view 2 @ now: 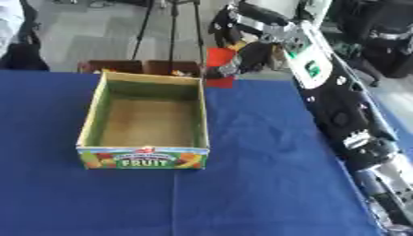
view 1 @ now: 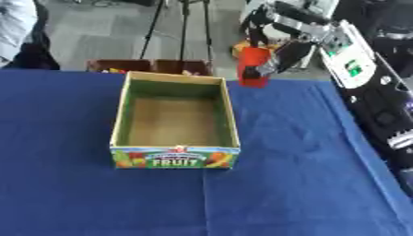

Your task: Pick up objects on the table and place them in the box.

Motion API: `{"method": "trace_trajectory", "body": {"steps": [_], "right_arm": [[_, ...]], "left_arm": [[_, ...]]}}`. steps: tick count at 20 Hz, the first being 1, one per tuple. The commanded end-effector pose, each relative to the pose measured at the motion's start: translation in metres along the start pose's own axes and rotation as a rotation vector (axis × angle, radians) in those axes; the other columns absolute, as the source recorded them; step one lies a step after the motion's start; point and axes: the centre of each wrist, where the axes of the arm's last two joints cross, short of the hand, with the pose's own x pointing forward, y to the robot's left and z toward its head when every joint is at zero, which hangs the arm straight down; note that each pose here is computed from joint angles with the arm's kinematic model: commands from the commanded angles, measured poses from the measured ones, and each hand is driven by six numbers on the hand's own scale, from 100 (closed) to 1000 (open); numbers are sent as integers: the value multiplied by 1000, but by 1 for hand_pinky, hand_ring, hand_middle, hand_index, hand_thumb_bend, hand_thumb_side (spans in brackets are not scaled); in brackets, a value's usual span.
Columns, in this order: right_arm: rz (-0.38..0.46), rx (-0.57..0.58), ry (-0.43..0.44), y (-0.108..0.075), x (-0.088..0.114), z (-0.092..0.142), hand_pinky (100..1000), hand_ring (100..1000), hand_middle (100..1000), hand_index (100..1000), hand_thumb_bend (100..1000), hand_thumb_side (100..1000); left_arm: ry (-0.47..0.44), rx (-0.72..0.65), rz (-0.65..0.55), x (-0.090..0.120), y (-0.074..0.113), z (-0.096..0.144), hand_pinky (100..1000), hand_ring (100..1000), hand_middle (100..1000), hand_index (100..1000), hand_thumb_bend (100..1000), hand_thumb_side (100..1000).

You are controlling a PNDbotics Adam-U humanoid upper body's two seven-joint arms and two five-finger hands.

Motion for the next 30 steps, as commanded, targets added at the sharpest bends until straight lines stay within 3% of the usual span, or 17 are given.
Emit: {"method": "trace_trajectory", "body": {"steps": [1, 14, 15, 30], "right_arm": [[12, -22, 1, -16, 1, 0, 504, 743, 216, 332, 659, 500], [-5, 12, 13, -8, 3, -15, 515, 752, 207, 326, 657, 422], [-8, 16, 12, -7, 4, -17, 517, 754, 263, 325, 657, 412], [-19, 69, 26, 19, 11, -38, 526, 760, 262, 317, 687, 342]], "left_arm": [[-22, -28, -16, 5, 3, -7, 753, 996, 985, 887, 100, 1000], [-33, -40, -18, 4, 2, -11, 751, 996, 987, 887, 100, 1000], [-35, -41, -17, 4, 1, -12, 751, 996, 987, 887, 100, 1000], [-83, -53, 1, 3, -4, -22, 750, 995, 988, 887, 100, 1000]]}}
